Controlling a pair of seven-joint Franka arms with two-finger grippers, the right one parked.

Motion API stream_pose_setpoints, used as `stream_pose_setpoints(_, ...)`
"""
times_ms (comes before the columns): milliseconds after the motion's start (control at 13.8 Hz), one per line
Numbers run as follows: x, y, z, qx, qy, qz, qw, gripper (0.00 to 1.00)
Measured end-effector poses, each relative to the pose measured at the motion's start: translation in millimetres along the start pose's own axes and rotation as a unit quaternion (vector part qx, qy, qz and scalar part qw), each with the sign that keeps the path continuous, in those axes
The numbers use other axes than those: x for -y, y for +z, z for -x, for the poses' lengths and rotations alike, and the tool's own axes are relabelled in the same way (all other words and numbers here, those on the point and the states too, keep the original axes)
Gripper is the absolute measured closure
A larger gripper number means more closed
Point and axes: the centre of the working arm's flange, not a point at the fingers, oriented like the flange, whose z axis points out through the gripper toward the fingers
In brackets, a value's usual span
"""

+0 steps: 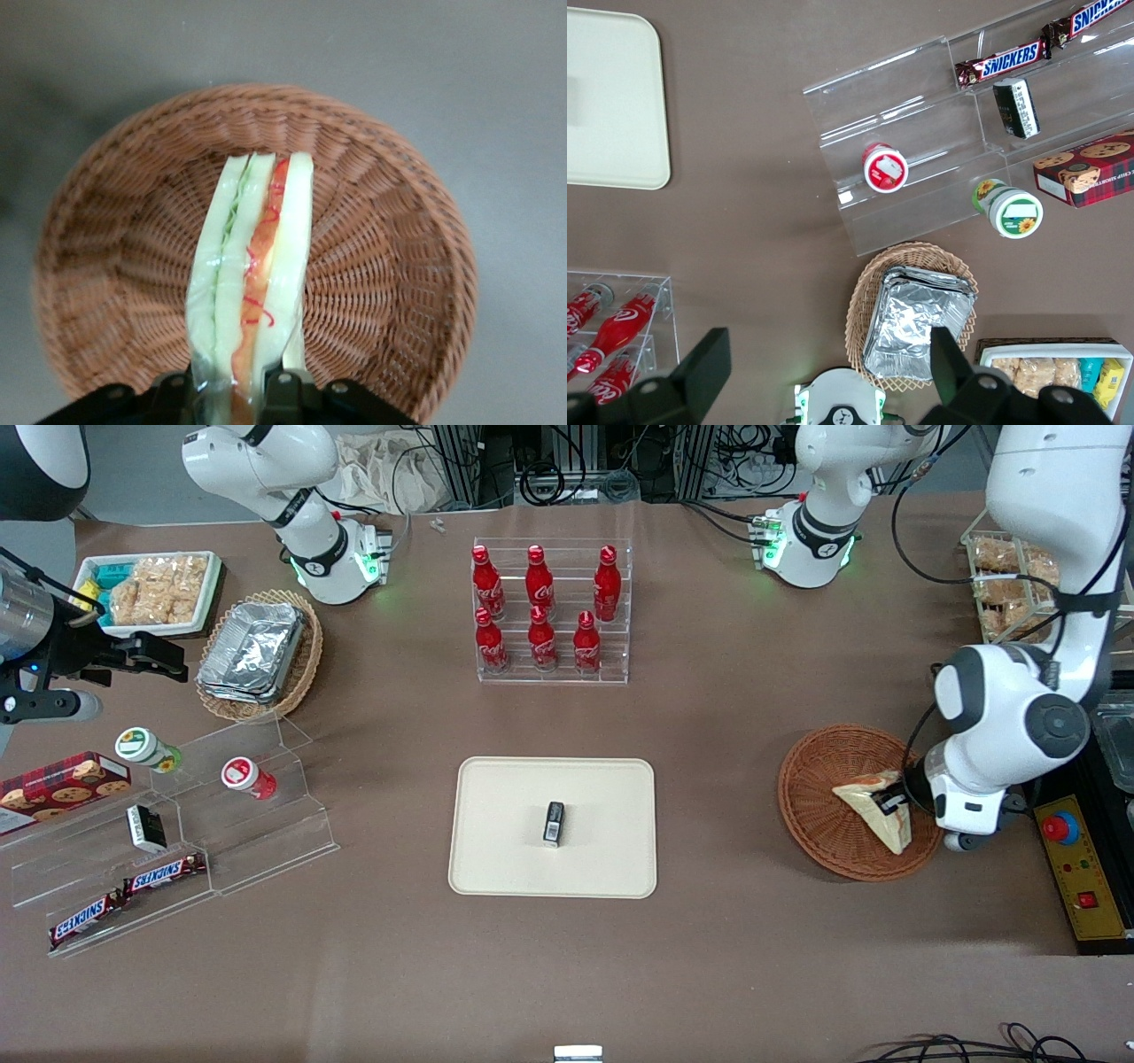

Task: Place sandwich from basket to tray
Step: 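Lift the sandwich and carry it over the cream tray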

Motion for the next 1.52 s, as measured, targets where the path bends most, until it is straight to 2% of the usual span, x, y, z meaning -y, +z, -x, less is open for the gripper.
stream_pose_setpoints(145,-6.8,-63.6,-16.2,0.018,0.046,-0.012,0.9987,0.83)
stream_pose_setpoints(218,-9.3,-96.8,-22.6,0.019,0.072,-0.013,0.9972,0.83)
stream_pose_setpoints(435,-19.6,-165.5,-28.9,-0.001,0.168,-0.005,0.9858,0.83)
stream_pose_setpoints(653,-66.6,-193.7,1.0,0.002,0.244,-0.019,0.9695,0.83)
stream_pose_setpoints(871,-144.7,-182.9,52.2,0.006,0.312,-0.03,0.9496,0.83)
stream_pose_setpoints(944,-168.2,-172.1,65.7,0.011,0.323,-0.032,0.9456,0.83)
stream_pose_setpoints(1161,-230.8,-125.5,93.8,0.024,0.326,-0.035,0.9444,0.83)
stream_pose_setpoints(1524,-315.0,-36.1,142.7,0.009,0.304,-0.018,0.9525,0.83)
